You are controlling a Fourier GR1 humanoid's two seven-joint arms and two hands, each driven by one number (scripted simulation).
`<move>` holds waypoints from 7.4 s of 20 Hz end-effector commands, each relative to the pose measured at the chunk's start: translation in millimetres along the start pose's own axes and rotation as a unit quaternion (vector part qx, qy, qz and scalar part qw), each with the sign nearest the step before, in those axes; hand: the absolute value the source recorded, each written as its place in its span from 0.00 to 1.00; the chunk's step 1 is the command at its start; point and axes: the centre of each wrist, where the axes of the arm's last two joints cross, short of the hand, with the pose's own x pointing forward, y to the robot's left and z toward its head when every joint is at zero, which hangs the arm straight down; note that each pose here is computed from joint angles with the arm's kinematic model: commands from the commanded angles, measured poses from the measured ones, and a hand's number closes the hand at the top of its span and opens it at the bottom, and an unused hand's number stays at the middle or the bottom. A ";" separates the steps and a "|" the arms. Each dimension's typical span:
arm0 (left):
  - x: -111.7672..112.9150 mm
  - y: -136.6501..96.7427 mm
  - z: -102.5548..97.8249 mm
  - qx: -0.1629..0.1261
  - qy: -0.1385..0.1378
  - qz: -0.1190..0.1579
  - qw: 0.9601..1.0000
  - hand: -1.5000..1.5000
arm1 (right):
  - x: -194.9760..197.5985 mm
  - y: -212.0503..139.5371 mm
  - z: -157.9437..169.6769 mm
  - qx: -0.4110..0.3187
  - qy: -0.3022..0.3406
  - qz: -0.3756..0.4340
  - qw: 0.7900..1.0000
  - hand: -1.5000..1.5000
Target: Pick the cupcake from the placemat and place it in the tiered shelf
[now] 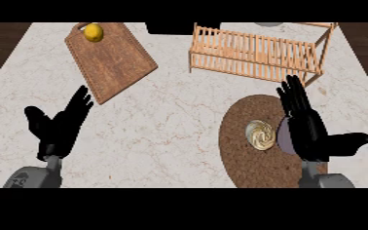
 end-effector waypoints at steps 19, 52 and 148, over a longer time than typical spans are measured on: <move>70.8 -20.7 22.9 0.054 -0.154 -0.036 0.986 0.50 | 149.7 -41.2 -75.3 0.355 -0.021 0.185 0.916 0.00; 59.7 -23.6 21.5 0.061 -0.166 -0.037 0.984 0.50 | 100.4 94.2 -4.8 0.302 0.075 0.701 0.641 0.00; 72.1 -36.9 25.7 0.062 -0.164 -0.038 0.984 0.50 | 165.4 120.7 -108.3 -0.293 0.026 0.461 0.837 1.00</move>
